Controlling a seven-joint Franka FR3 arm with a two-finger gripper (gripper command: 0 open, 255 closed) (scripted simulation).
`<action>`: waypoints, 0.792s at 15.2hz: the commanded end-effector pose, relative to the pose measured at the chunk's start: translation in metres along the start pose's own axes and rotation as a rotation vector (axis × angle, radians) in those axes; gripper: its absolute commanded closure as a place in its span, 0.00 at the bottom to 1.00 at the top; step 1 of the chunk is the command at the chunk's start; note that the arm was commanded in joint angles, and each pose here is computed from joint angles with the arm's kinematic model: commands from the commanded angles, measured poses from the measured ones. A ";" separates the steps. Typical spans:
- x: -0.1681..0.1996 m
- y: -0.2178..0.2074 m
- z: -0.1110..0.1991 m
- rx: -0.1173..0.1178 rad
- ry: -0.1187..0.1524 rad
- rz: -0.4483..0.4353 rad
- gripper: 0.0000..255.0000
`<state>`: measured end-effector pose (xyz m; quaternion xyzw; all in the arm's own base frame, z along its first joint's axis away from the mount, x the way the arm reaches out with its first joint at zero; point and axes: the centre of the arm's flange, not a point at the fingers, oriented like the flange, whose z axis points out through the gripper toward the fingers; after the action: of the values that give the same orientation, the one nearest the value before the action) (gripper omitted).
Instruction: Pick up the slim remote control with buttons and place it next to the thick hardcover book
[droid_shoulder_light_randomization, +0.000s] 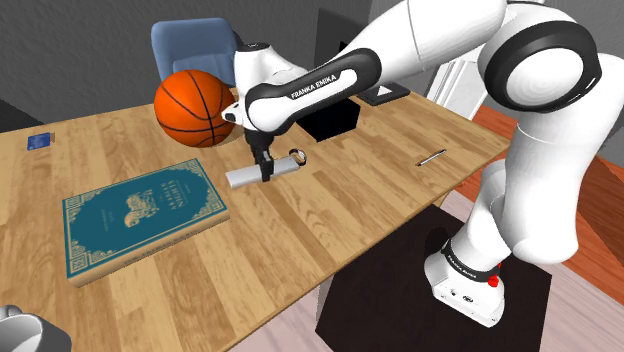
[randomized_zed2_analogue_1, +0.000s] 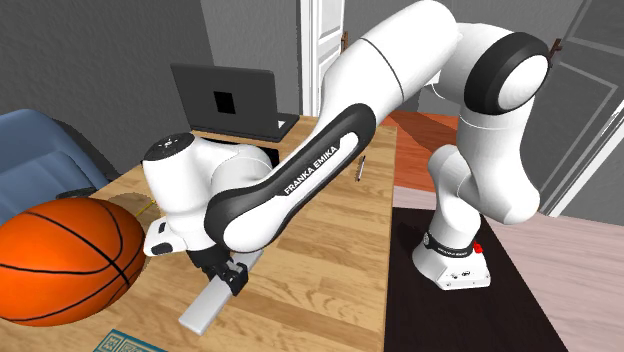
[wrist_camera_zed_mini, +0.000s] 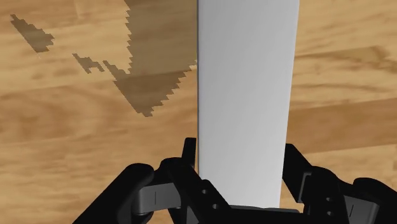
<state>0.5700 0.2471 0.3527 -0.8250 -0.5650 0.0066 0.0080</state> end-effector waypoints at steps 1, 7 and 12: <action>0.001 0.000 0.010 -0.001 0.001 0.000 1.00; 0.001 0.000 0.014 -0.001 0.001 0.000 1.00; 0.001 0.001 0.014 -0.001 0.001 0.000 0.00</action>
<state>0.5706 0.2481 0.3389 -0.8250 -0.5650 0.0062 0.0080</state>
